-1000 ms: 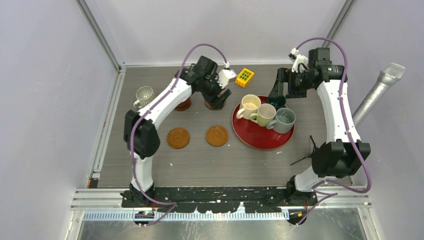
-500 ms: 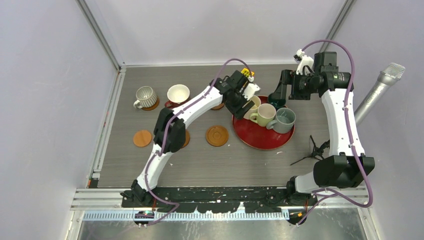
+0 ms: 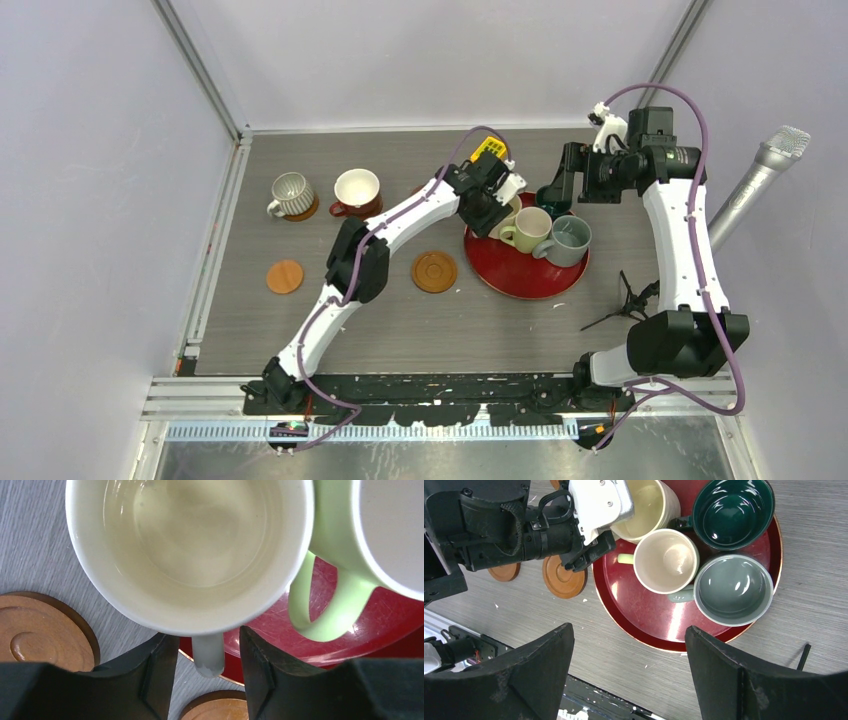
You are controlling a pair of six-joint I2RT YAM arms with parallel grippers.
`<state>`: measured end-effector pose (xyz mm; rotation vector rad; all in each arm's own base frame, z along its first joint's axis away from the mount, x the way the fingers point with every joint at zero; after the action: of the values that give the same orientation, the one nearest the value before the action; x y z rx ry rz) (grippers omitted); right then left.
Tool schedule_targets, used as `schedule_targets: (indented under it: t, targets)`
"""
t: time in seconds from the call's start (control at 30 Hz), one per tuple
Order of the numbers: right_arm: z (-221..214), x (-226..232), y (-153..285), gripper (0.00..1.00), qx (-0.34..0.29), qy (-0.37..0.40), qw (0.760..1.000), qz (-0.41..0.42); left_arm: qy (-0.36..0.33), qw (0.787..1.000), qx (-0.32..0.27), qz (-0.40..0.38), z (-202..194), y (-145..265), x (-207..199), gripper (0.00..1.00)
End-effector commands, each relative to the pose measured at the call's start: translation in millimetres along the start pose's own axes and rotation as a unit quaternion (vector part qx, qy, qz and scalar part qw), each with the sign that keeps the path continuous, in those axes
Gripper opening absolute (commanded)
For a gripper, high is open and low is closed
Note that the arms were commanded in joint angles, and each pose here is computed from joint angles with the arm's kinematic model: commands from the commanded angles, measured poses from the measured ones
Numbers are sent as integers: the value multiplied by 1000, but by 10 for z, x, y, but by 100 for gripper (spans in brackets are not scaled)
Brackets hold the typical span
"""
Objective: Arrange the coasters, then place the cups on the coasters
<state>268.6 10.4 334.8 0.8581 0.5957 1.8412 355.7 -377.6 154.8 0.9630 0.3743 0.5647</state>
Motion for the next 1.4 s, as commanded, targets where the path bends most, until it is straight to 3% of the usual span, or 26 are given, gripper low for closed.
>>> schedule_targets:
  t: [0.0, 0.27, 0.6, 0.83, 1.0, 1.37]
  targets:
    - [41, 47, 140, 86, -34, 8, 999, -7, 1, 999, -43, 17, 189, 62, -8, 48]
    - [43, 29, 130, 86, -31, 5, 999, -8, -5, 999, -49, 23, 201, -28, 17, 40]
    - [56, 12, 127, 86, -32, 7, 999, -10, -23, 998, -63, 23, 263, 108, 19, 1]
    - [72, 13, 125, 86, -32, 9, 999, -7, -8, 987, -147, 71, 407, 443, 53, 0]
    - [81, 11, 113, 86, -32, 9, 999, -4, -6, 973, -222, 56, 513, 706, 0, 0]
    - [101, 10, 107, 86, -33, 10, 999, 0, 2, 956, -292, 42, 616, 1029, -52, 0]
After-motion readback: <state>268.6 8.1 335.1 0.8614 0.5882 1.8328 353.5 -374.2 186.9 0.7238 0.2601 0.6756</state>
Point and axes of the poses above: each gripper's point midway between its finger pads, its own y axis back along the fingers, its own x axis along the line the jaws close on, z = x × y, the point moved 10 cm from there along y, back along the fingers, and after that the axes turned 5 degrees about y, right-handed, at the moved point
